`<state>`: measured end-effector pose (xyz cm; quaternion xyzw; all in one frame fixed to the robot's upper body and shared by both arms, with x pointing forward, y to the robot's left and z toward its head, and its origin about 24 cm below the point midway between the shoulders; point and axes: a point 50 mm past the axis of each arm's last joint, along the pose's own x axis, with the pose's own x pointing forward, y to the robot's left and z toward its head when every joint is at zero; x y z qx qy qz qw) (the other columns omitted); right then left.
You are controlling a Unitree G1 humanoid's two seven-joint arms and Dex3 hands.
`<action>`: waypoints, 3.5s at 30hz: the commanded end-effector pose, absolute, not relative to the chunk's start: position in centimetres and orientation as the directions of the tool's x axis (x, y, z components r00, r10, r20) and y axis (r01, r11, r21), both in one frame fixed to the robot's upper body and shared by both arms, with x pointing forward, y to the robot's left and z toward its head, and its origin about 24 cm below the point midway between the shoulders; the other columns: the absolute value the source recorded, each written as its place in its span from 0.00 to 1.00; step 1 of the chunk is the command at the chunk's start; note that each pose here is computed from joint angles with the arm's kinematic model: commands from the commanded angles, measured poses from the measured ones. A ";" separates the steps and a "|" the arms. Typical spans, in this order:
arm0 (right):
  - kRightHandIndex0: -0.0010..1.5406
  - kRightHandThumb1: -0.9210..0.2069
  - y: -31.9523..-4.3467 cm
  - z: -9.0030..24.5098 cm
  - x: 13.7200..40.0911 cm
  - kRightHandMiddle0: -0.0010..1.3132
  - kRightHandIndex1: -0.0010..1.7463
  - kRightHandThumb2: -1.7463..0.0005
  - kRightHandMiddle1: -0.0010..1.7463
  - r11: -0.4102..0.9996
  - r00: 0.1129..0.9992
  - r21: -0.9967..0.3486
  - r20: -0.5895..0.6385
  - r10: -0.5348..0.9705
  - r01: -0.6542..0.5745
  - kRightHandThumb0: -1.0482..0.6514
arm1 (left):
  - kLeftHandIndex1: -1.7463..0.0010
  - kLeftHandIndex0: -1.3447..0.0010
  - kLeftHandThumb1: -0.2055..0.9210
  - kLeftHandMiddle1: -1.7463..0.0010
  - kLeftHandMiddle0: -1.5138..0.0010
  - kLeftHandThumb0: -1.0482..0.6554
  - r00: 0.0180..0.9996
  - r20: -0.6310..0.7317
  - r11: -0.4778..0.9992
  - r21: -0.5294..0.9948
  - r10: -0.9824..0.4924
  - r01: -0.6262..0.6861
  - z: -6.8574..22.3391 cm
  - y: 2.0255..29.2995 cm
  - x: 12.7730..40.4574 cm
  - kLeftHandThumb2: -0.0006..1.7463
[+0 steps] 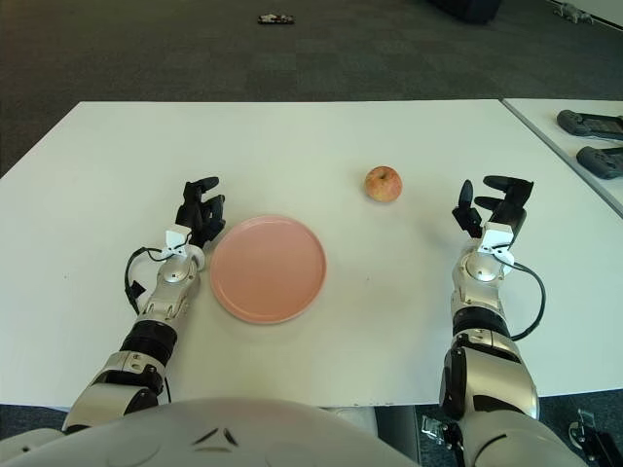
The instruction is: Put the apple into the plate.
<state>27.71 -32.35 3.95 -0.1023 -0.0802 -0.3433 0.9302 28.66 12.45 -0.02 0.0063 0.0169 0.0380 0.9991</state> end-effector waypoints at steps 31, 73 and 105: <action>0.00 0.15 -32.0 4.1 28.3 0.22 1.00 0.57 1.00 0.744 0.751 -0.133 0.228 -0.620 0.654 0.40 | 0.30 0.99 1.00 0.55 0.83 0.16 0.990 -0.113 0.996 -0.002 0.085 -0.086 -1.6 12.9 28.5 0.34; 0.00 0.01 -20.4 32.8 35.9 0.00 0.09 0.64 0.17 0.620 0.505 -0.416 0.862 0.038 0.665 0.15 | 0.30 0.98 1.00 0.54 0.82 0.16 0.989 -0.121 0.996 -0.016 0.088 -0.091 -1.8 13.2 28.3 0.33; 0.01 0.00 -15.3 25.7 42.0 0.00 0.09 0.60 0.08 0.254 0.859 -0.902 0.416 0.299 0.348 0.07 | 0.30 0.99 1.00 0.54 0.82 0.15 0.989 -0.121 0.996 0.007 0.090 -0.090 -2.0 12.8 28.1 0.34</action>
